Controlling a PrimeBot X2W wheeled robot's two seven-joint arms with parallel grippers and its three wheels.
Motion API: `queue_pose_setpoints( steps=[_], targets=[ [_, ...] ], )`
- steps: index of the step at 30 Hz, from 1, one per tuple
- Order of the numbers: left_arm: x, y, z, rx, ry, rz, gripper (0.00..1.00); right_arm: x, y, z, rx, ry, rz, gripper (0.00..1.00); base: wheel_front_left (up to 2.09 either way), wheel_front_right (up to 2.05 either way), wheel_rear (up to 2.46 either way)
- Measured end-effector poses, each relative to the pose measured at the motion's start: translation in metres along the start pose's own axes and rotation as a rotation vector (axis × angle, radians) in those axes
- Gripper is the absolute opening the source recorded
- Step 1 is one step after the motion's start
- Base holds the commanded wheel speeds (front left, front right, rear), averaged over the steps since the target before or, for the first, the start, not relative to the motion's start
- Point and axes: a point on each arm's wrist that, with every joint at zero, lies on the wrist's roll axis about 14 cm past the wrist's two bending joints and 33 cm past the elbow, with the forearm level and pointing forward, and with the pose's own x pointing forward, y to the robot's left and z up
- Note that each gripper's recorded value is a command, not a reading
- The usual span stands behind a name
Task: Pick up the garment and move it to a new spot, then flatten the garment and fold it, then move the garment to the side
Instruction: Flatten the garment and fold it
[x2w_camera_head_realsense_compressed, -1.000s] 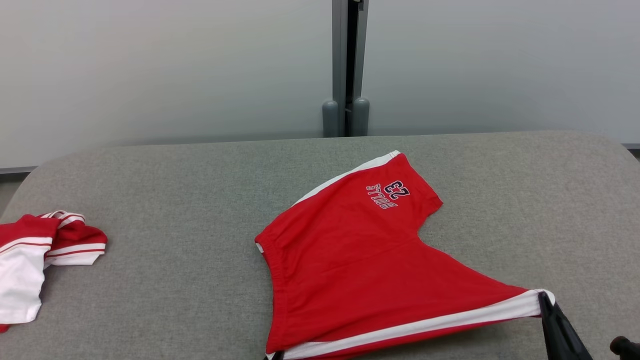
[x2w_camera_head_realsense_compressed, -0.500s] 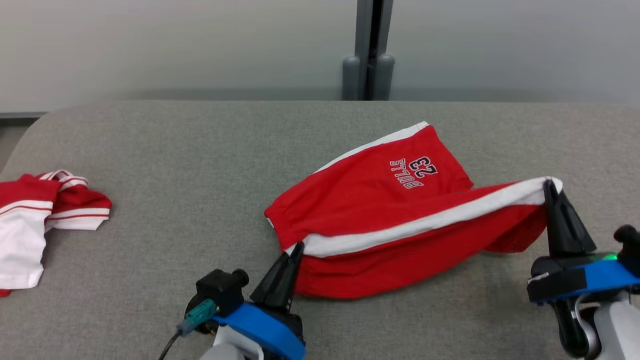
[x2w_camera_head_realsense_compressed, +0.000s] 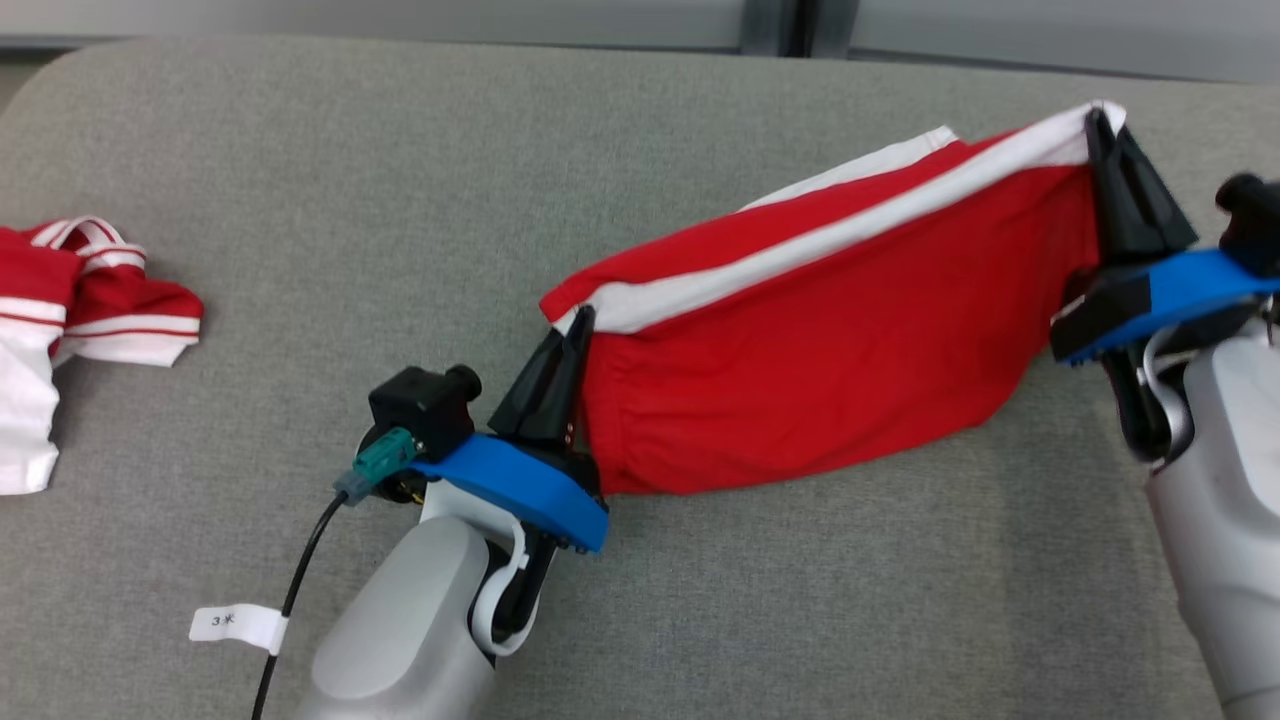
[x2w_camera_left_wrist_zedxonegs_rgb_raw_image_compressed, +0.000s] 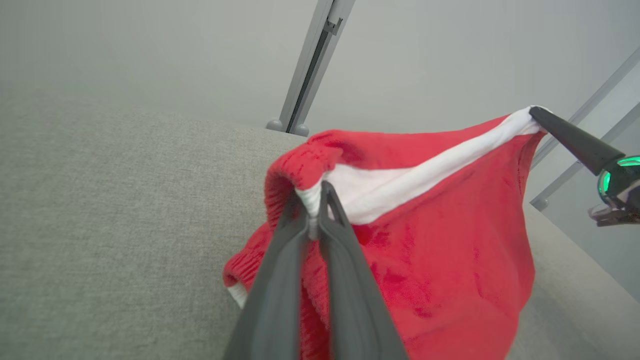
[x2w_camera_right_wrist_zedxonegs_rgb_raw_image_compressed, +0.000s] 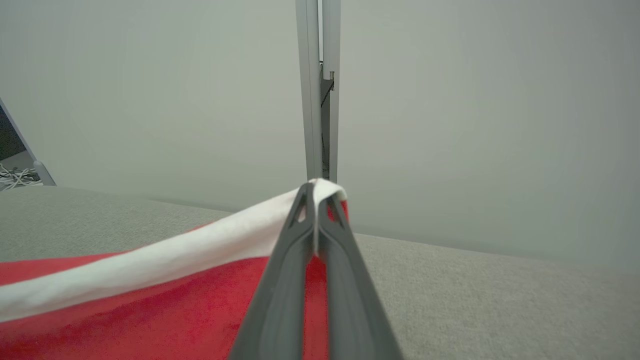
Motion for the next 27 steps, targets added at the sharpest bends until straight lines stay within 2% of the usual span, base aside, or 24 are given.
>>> queue_pose_setpoints(
  steps=[9,10,11,12,13,22,27],
  targets=[
    [0.013,0.033,-0.017,-0.029,0.040,0.078,0.00,0.044,0.009,-0.035,-0.040,0.083,0.036,0.00,0.00,0.00,0.00],
    [0.014,0.036,-0.018,-0.030,0.043,0.084,0.01,0.046,0.010,-0.039,-0.038,0.092,0.036,0.13,0.00,0.00,0.00],
    [0.015,0.038,-0.019,-0.032,0.045,0.090,0.32,0.048,0.011,-0.043,-0.035,0.098,0.037,0.51,0.00,0.00,0.00],
    [0.015,0.041,-0.021,-0.031,0.049,0.095,0.84,0.050,0.011,-0.045,-0.035,0.102,0.038,1.00,0.00,0.00,0.00],
    [0.014,0.043,-0.024,-0.030,0.057,0.101,1.00,0.052,0.012,-0.048,-0.035,0.107,0.038,1.00,0.00,0.00,0.00],
    [0.001,0.060,-0.026,-0.033,0.053,0.166,1.00,0.046,0.005,-0.057,-0.076,0.136,0.036,1.00,0.00,0.00,0.00],
    [-0.017,0.071,-0.027,-0.026,0.044,0.220,1.00,0.015,-0.007,-0.099,-0.095,0.285,0.015,1.00,0.00,0.00,0.00]
  ],
)
